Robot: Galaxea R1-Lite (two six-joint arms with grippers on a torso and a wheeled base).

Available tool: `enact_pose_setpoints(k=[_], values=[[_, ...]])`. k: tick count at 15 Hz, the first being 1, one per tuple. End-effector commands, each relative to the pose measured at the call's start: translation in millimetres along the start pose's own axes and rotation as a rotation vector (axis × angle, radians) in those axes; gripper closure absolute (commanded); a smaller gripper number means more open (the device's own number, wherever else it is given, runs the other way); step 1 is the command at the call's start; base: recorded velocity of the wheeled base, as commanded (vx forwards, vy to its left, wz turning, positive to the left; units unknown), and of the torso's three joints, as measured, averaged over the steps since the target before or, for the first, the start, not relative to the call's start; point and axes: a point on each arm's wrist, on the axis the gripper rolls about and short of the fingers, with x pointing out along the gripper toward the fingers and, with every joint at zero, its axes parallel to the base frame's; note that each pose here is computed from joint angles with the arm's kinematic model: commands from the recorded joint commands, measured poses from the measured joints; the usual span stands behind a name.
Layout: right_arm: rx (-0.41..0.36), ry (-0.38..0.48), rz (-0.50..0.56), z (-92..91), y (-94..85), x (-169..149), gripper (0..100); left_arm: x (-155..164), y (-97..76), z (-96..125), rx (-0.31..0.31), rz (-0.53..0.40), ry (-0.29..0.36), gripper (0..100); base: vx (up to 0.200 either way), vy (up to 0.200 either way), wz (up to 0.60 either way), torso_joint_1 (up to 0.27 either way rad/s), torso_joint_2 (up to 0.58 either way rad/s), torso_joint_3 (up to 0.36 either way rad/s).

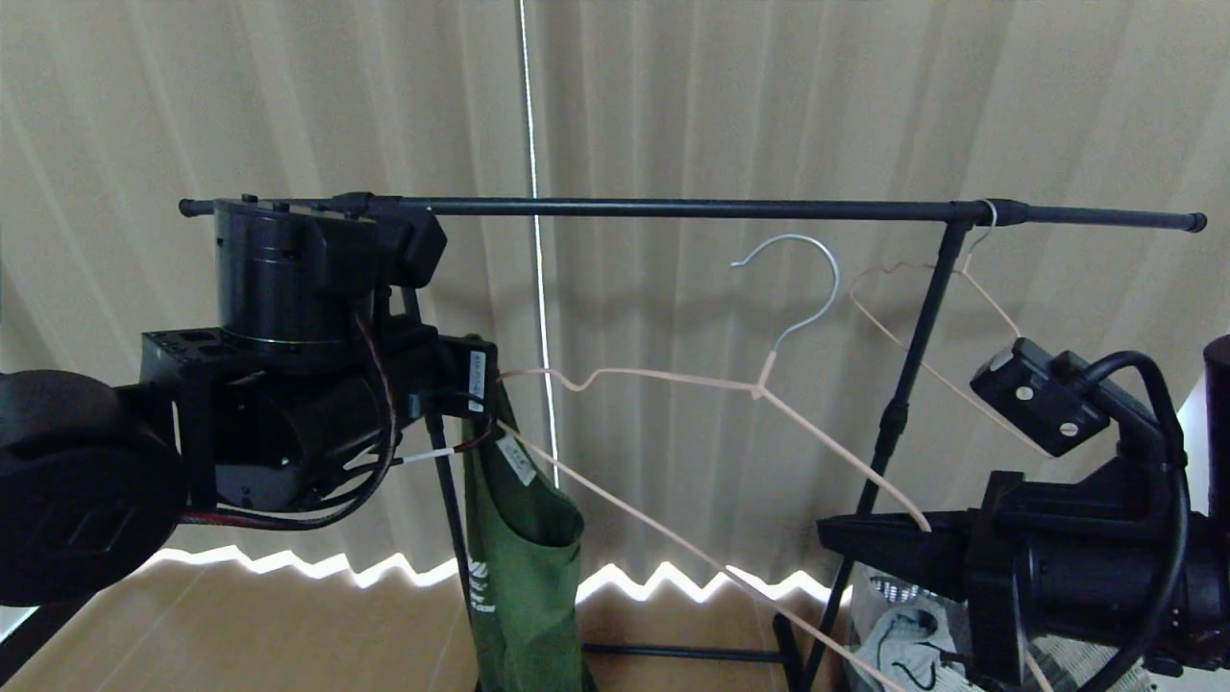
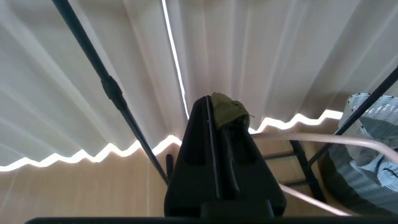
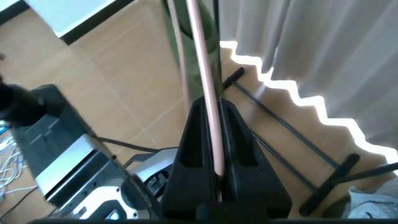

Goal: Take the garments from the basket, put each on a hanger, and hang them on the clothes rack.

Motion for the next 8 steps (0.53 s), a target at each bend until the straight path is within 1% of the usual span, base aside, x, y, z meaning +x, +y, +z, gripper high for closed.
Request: enact_pose_setpoints(k=[1, 4, 5, 7, 8], values=[[0.002, 0.019, -0.003, 1.1, -0.5, 7.8, 100, -0.6, 0.4, 0.5, -0.001, 0.001, -0.002, 100, 0.0, 0.0, 0.0, 0.0, 0.0, 0.0], [-0.015, 0.023, 0.029, -0.5, 7.1, 7.1, 100, 3.6, 1.1, -0.1, -0.001, 0.008, 0.003, 100, 0.0, 0.0, 0.0, 0.0, 0.0, 0.0], [-0.015, 0.023, 0.029, -0.5, 7.1, 7.1, 100, 3.6, 1.1, -0.1, -0.001, 0.008, 0.003, 100, 0.0, 0.0, 0.0, 0.0, 0.0, 0.0], [-0.026, -0.02, 0.043, 5.5, 9.5, 12.7, 100, 3.5, 0.8, -1.9, 0.001, 0.008, 0.008, 100, 0.0, 0.0, 0.0, 0.0, 0.0, 0.0], [-0.028, -0.025, 0.042, 6.1, 9.3, 15.7, 100, 3.5, 0.9, -1.6, 0.001, 0.013, 0.008, 100, 0.0, 0.0, 0.0, 0.0, 0.0, 0.0]])
